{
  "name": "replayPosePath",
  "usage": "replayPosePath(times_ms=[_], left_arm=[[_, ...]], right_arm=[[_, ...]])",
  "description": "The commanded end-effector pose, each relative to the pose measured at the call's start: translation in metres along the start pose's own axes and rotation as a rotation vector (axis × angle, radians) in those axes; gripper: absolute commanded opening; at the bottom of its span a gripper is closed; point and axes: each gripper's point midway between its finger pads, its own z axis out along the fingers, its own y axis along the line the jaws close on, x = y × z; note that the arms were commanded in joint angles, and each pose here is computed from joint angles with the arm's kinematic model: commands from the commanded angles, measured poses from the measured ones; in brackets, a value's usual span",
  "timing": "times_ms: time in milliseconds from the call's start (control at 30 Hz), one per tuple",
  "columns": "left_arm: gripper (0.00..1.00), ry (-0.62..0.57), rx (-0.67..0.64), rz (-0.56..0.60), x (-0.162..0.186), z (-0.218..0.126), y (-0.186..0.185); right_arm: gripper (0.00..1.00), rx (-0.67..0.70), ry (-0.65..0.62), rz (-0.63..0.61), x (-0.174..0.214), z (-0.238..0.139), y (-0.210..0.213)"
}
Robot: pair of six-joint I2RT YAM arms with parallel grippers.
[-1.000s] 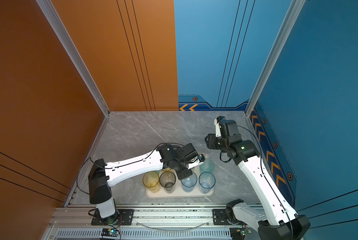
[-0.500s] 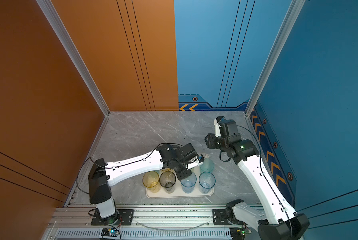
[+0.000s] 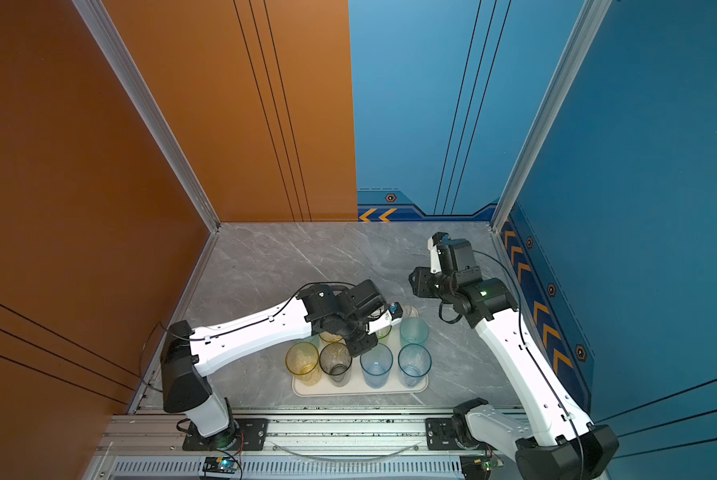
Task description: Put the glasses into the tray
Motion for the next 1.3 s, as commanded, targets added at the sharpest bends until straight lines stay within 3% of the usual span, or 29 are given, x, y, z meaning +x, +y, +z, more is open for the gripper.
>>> replayPosePath(times_ms=[0, 267, 500, 800, 967, 1167, 1267], left_arm=[[0.2, -0.055, -0.038, -0.036, -0.006, -0.022, 0.014], [0.2, -0.155, -0.108, -0.139, -0.003, -0.055, 0.053], [0.23, -0.338, -0.189, -0.385, 0.024, -0.085, 0.126], [0.23, -0.588, -0.404, -0.673, 0.1, -0.105, 0.218], [0.32, -0.746, -0.585, -0.831, 0.153, -0.12, 0.259], [0.35, -0.728, -0.749, -1.026, 0.223, -0.107, 0.297], [0.37, -0.711, -0.785, -1.036, 0.241, -0.092, 0.31]], right_arm=[[0.52, -0.011, 0.0, -0.012, 0.001, 0.002, 0.002], [0.52, -0.002, 0.003, -0.008, 0.004, 0.004, -0.002], [0.52, 0.046, 0.01, -0.002, 0.012, 0.007, -0.017], [0.52, 0.078, 0.005, 0.015, 0.025, 0.014, -0.034], [0.52, 0.111, -0.016, 0.026, 0.03, 0.022, -0.05], [0.53, 0.174, -0.04, 0.058, 0.039, 0.042, -0.082], [0.55, 0.197, -0.054, 0.09, 0.043, 0.054, -0.099]])
